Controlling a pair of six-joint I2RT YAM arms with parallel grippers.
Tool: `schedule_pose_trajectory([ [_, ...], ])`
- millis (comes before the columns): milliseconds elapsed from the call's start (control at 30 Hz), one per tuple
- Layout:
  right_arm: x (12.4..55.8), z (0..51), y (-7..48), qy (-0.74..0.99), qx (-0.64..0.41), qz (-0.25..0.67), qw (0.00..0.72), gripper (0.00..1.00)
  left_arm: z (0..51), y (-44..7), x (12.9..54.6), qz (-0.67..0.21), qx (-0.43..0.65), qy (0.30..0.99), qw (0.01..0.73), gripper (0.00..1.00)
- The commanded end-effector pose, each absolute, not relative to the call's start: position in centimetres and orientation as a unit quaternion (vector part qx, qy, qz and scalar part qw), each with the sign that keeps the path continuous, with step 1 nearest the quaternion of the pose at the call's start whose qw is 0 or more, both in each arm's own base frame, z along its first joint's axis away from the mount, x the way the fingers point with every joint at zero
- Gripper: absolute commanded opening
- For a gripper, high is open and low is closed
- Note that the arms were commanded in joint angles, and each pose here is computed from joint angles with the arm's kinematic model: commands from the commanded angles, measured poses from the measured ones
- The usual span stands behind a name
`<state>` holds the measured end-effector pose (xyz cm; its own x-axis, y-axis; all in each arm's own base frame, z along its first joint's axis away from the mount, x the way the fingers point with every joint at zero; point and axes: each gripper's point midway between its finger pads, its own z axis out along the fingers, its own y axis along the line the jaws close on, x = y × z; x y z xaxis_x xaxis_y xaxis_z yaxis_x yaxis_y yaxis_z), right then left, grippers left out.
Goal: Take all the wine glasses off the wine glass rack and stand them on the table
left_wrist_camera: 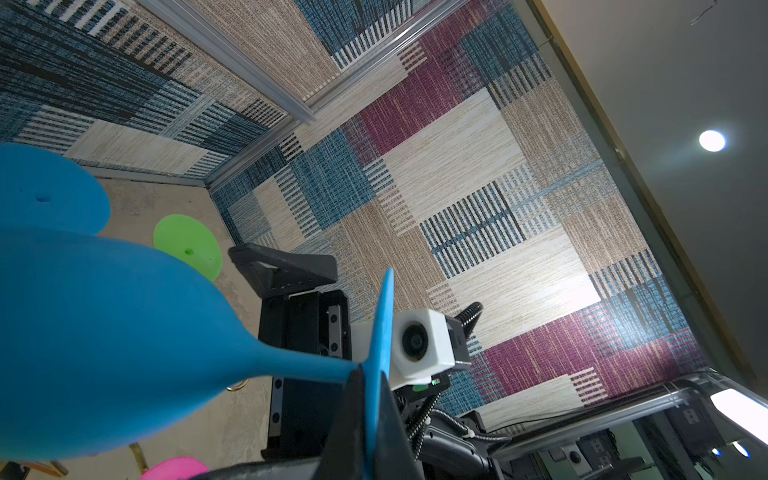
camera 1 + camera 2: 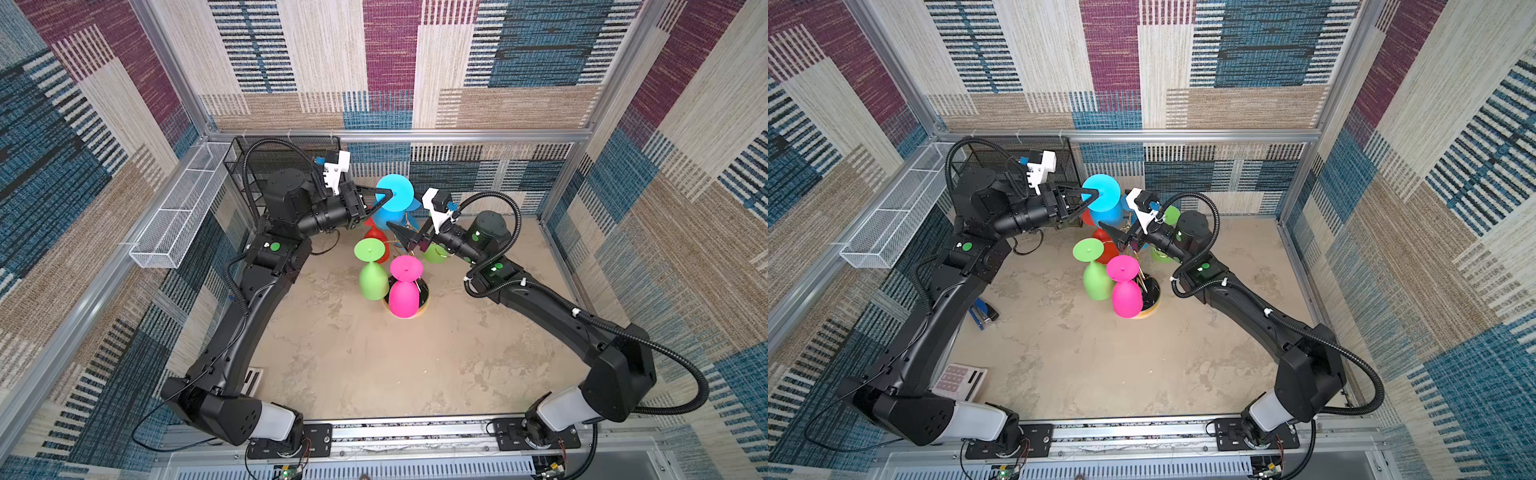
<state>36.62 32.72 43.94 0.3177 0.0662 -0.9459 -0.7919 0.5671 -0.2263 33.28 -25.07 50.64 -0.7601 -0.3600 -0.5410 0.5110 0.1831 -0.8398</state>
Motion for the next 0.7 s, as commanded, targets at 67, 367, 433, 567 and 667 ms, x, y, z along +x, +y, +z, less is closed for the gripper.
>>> schedule_pose_trajectory([
  [67,37.2,45.4,33.3,0.480,-0.344,0.303,0.748,0.99,52.5,-24.8,32.6,-0.662,0.060,0.664,0.342,0.00],
  [367,38.4,44.7,34.6,0.485,-0.346,0.312,0.740,0.99,53.0,-24.4,32.2,-0.673,0.057,0.655,0.338,0.00],
  [433,38.4,44.7,34.9,0.486,-0.348,0.312,0.738,0.99,53.1,-24.3,32.2,-0.678,0.056,0.652,0.336,0.00],
  [567,38.4,44.5,35.5,0.490,-0.351,0.312,0.734,1.00,53.1,-24.2,32.3,-0.682,0.053,0.649,0.334,0.00],
  [667,38.4,44.5,35.5,0.492,-0.349,0.312,0.734,0.99,53.4,-24.1,32.1,-0.687,0.053,0.643,0.333,0.00],
])
